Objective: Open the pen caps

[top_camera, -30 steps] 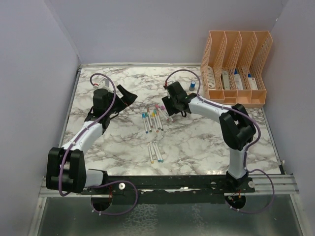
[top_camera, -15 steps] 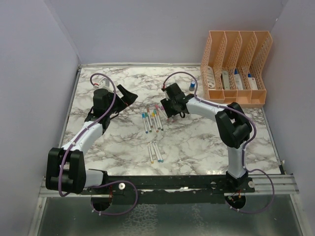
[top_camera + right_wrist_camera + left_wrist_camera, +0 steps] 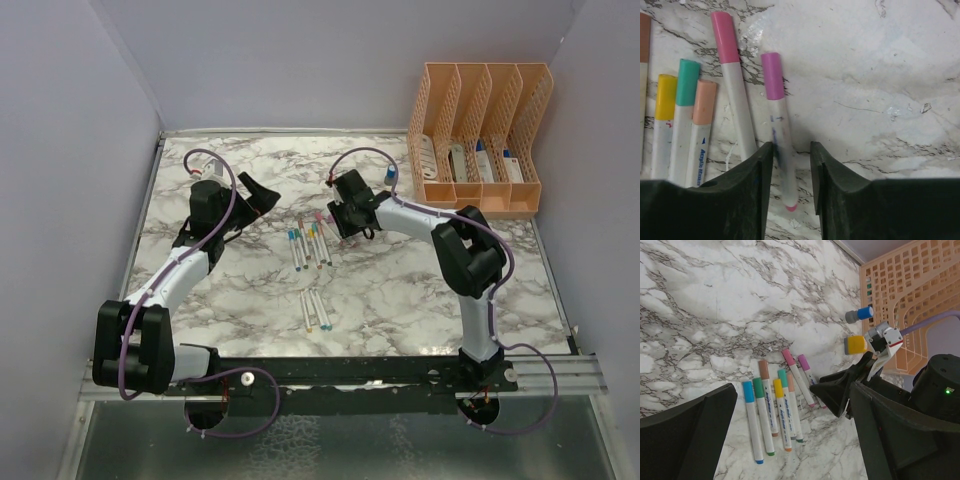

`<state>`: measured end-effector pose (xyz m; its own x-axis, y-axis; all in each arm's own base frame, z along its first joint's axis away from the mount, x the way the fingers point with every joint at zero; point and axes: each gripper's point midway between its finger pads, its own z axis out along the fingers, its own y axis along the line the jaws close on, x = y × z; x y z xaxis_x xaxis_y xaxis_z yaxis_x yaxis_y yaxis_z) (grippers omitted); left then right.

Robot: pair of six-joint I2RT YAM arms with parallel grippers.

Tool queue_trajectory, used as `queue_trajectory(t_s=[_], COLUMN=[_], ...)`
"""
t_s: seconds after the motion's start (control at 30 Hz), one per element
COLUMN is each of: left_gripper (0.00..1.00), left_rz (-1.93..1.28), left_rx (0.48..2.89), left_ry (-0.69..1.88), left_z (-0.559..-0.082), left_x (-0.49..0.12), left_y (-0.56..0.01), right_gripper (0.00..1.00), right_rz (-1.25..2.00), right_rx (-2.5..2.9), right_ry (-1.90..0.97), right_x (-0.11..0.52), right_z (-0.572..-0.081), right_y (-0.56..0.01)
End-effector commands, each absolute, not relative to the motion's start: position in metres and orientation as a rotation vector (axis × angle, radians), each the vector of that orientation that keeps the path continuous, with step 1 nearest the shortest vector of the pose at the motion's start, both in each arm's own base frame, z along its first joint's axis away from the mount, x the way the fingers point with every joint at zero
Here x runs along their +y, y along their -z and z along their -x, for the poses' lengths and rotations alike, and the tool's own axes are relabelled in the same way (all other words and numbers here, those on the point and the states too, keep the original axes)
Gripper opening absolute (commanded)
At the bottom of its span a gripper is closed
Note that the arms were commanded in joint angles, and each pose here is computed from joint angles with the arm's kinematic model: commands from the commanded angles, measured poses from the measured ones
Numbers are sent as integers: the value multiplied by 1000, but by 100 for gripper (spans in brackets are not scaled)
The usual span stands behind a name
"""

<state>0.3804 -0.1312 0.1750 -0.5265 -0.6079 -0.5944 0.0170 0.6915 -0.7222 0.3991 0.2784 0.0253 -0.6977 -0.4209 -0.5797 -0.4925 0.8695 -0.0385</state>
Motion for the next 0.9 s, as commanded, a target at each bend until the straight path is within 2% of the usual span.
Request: queue_trajectory(t_s=[0.0, 0.13, 0.23, 0.47, 0.87], left_gripper=[99, 99, 99, 97, 90], left_rz=[422, 404, 393, 360, 290], left_rx=[1954, 1971, 1985, 2036, 2058], left_ry=[870, 877, 877, 905, 969], left_z=[-381, -382, -384, -389, -410], left_x=[-138, -147, -158, -194, -249], left_y=[-187, -185, -183, -173, -170], right_gripper=[29, 8, 2, 1, 1], right_rz=[683, 681, 658, 575, 601], right_rx=[2459, 2473, 2467, 2336, 2211], right_ry=[-203, -230, -221, -223, -476], right_x=[285, 286, 283, 279, 299], right_z=[-398, -395, -399, -412, -388], right_y=[-13, -9, -11, -54, -119])
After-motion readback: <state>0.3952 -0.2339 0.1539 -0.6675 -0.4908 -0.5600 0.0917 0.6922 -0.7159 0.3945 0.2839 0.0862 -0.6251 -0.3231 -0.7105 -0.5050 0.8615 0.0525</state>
